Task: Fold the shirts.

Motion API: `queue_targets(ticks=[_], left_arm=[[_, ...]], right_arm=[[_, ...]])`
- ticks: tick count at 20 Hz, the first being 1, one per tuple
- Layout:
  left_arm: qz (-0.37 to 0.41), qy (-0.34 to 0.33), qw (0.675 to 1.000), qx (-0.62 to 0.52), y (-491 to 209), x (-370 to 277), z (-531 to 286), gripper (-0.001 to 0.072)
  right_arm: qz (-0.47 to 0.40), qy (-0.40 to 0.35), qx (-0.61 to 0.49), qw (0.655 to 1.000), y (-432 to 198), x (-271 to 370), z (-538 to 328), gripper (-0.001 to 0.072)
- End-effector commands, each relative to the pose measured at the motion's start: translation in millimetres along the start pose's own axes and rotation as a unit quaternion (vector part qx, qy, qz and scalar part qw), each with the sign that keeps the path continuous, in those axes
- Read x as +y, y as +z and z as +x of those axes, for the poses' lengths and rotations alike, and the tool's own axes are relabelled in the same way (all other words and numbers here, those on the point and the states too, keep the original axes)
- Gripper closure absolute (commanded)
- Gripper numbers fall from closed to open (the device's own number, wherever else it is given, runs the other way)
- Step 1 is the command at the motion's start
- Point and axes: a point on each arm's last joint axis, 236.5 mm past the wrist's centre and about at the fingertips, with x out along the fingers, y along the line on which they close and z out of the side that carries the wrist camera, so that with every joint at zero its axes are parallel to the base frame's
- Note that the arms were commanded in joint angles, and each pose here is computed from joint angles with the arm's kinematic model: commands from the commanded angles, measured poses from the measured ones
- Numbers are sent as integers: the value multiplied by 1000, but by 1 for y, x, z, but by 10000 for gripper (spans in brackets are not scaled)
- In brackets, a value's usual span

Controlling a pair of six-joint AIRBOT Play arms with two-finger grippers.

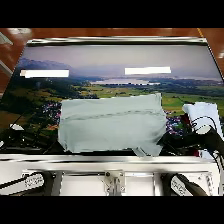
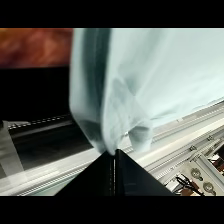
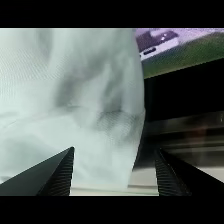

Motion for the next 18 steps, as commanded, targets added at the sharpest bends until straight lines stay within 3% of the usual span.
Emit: queue_targets(ticks=[1, 2, 4, 6, 9, 12, 18], left_arm=[[0, 1, 1000, -1, 1, 0, 0, 676], [-2, -2, 1000, 3, -1, -1, 0, 676], [-2, -3, 1000, 7, -3, -2, 0, 675], [-1, 0, 1000, 1, 0, -1, 0, 676], [25, 9, 999, -28, 16, -7, -16, 677], [100, 8, 988, -119, 50, -43, -61, 677], [142, 40, 962, -231, 93, -80, -133, 677]], right_arm=[[-14, -4, 40, 999, -10, 5, 19, 111], [-36, -11, 59, 998, -17, 8, 26, 145], [-72, -36, 67, 994, -22, 8, 29, 450], [-77, -44, 47, 995, -13, 11, 20, 647], [-123, -28, -1, 992, 5, 35, -11, 647], [-199, 46, -51, 978, 12, 93, -54, 647], [-223, 82, -190, 953, 79, 150, -119, 648]])
